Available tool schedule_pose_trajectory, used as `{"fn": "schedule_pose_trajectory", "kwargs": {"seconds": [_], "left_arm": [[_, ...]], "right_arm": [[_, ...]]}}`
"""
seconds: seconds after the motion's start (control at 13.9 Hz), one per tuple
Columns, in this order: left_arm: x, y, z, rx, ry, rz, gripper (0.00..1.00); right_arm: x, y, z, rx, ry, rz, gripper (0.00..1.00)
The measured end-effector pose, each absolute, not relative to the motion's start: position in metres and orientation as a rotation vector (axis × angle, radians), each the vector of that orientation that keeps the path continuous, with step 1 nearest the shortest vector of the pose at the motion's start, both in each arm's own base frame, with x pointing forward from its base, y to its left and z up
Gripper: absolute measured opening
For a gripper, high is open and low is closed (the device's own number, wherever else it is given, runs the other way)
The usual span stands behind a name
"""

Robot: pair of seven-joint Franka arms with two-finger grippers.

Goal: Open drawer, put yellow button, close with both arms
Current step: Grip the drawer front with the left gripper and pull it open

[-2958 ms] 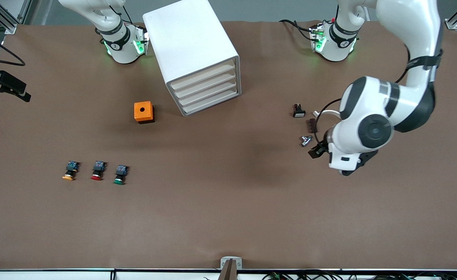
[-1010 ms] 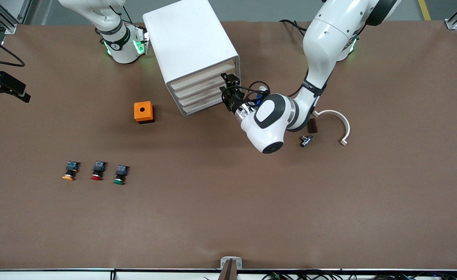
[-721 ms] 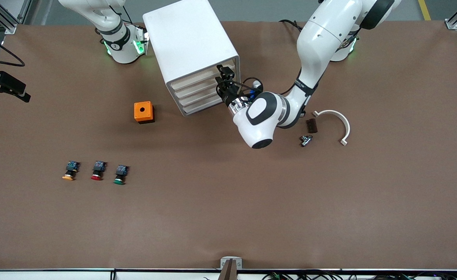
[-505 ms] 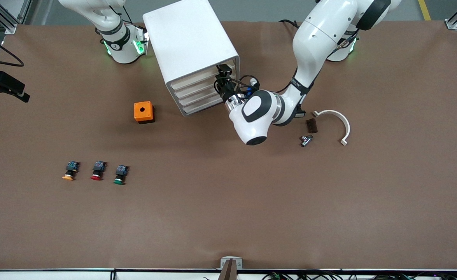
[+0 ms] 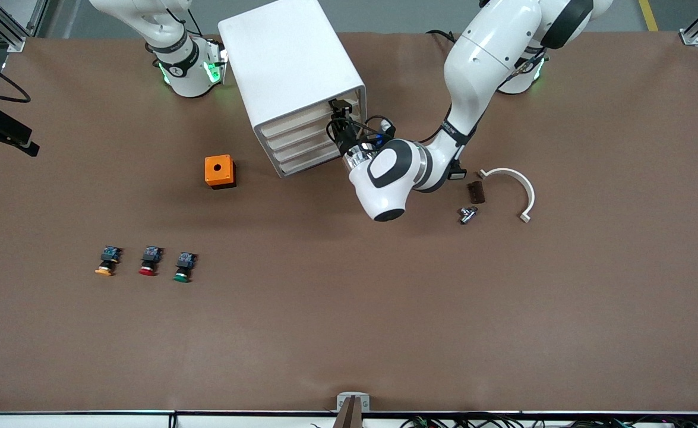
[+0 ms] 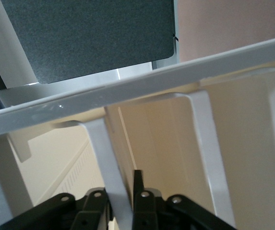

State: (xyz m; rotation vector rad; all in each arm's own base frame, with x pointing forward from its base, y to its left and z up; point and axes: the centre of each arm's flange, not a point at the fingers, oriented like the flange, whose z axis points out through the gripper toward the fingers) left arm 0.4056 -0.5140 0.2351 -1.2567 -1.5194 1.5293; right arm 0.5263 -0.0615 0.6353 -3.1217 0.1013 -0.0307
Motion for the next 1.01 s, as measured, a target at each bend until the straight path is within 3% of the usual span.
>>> {"fn": "schedule_pose_trajectory", "kwargs": {"seconds": [0.43, 1.01], "left_arm": [[0.418, -0.505, 0.232, -1.168, -1.555, 1.534, 0.12], [0.482, -0.445, 0.232, -1.070, -1.664, 1.636, 0.14]], "right_arm": [[0.527, -0.067, 0.633, -3.140, 0.112, -0.023, 1.00], [0.557, -0.085, 0.593, -3.166, 0.033, 0.018, 1.00]]}}
